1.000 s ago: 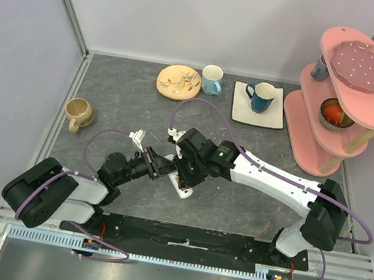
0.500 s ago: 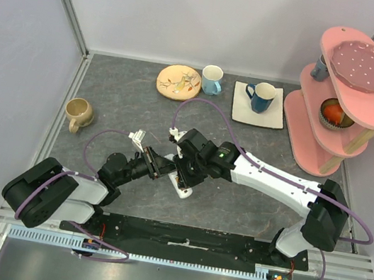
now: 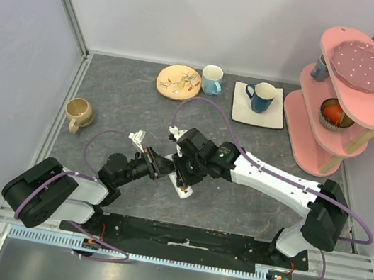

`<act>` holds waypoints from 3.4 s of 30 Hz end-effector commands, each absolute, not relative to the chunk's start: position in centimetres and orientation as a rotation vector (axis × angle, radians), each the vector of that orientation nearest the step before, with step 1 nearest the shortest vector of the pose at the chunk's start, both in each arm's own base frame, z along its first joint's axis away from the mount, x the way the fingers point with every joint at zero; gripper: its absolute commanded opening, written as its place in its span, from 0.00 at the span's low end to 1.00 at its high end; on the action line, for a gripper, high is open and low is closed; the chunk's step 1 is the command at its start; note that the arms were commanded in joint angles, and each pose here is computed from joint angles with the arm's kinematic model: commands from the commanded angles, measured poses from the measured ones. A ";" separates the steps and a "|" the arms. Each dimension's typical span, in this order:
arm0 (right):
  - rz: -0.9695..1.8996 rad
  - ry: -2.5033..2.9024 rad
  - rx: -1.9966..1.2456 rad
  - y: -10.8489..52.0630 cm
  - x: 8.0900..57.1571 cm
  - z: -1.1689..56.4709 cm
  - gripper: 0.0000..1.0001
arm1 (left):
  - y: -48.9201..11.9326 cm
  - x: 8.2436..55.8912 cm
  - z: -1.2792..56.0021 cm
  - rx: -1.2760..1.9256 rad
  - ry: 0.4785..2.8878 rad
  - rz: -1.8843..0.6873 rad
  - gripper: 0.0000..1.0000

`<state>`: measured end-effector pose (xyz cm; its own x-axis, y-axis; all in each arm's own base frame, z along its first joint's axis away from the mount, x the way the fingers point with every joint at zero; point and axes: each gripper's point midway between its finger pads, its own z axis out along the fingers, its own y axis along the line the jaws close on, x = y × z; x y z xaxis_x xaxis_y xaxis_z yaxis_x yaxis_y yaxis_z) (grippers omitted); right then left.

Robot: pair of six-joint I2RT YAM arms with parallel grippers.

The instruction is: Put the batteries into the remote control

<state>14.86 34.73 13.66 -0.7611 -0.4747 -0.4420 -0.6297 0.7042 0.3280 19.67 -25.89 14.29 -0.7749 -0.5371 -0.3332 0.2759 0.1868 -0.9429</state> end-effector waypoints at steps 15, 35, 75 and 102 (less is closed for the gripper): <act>0.799 2.442 -0.850 38.4 16.5 16.2 0.31 | -26.1 18.4 24.7 -0.069 1.382 -1.862 0.02; 0.707 2.434 -0.894 36.9 17.3 17.6 0.40 | -26.7 19.4 24.2 -0.096 1.403 -1.866 0.02; 0.550 2.056 -0.726 29.3 22.1 24.4 0.63 | -27.6 19.6 25.1 -0.045 1.418 -1.935 0.02; 1.088 1.808 -0.792 27.5 17.0 23.3 0.92 | -29.1 20.4 27.4 0.139 1.462 -2.100 0.02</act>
